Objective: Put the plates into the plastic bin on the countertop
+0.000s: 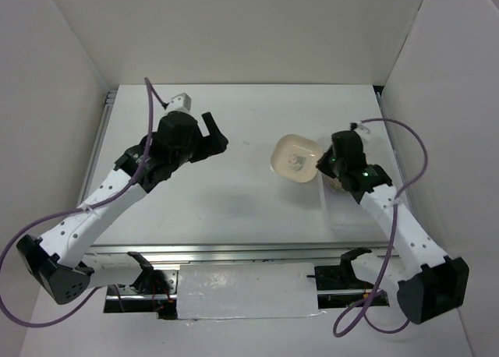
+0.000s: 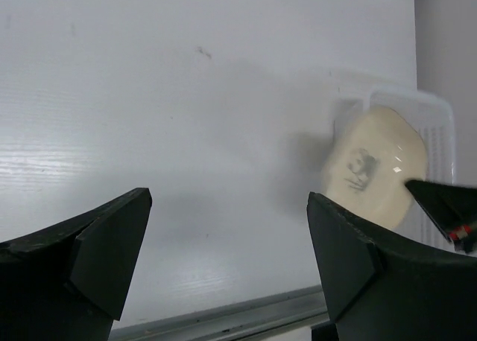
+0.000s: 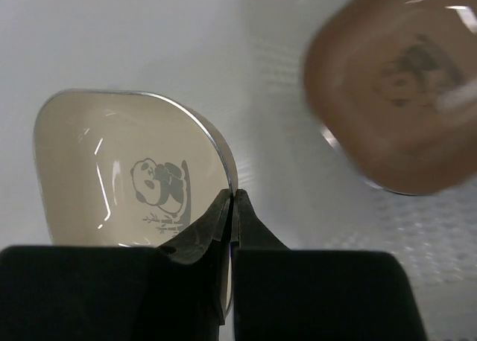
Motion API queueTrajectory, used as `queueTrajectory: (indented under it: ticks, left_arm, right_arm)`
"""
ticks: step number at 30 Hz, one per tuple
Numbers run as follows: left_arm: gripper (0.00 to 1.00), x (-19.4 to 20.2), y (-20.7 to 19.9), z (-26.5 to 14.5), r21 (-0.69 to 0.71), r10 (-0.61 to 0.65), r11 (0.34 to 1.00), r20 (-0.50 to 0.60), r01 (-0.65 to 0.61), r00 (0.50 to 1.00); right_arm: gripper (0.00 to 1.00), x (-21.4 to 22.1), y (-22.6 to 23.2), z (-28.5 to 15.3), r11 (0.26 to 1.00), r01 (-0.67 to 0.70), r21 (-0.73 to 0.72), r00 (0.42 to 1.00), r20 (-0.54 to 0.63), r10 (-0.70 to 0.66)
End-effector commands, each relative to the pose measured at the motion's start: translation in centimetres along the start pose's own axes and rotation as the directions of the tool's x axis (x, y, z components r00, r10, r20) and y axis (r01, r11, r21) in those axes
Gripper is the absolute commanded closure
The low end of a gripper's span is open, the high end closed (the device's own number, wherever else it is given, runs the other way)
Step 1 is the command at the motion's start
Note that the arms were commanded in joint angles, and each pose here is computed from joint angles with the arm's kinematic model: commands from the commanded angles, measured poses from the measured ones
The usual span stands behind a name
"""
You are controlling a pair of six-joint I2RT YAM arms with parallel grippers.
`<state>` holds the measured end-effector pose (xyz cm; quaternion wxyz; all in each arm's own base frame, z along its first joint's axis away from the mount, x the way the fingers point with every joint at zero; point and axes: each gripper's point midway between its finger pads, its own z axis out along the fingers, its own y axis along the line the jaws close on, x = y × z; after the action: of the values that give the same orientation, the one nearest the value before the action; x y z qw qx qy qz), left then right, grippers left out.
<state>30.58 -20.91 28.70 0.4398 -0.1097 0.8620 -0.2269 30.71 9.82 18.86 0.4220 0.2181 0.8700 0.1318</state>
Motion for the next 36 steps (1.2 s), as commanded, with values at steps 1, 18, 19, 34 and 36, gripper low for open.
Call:
queueTrajectory:
  ticks: [1,18,19,34,36]
  left_arm:
    - [0.01,-2.4,2.9,-1.5,-0.088,-0.103,0.990,0.121,0.114,0.987]
    - [0.01,0.3,6.0,-1.1,-0.132,0.042,0.990,0.008,-0.040,0.999]
    - [0.01,0.5,6.2,-1.0,-0.139,0.051,0.989,-0.001,-0.051,0.999]
    - [0.01,-5.1,11.1,-9.4,-0.432,0.230,0.883,0.057,-0.184,0.972]
    - [0.01,-6.2,12.3,-12.1,-0.470,0.231,0.869,0.116,-0.152,0.966]
  right_arm:
    - [1.00,-2.3,-5.7,-2.1,0.973,-0.192,0.125,0.975,0.140,0.175]
    - [0.00,-7.7,-15.9,-4.1,0.851,-0.485,0.201,0.849,0.342,0.403]
    - [0.00,-7.8,-15.3,-4.6,0.855,-0.480,0.197,0.852,0.338,0.400]
    - [0.00,-8.6,-5.0,-17.2,0.999,0.029,-0.019,0.959,0.281,-0.022]
    - [0.00,-8.5,-5.6,-19.3,0.997,0.077,0.025,0.955,0.287,-0.081]
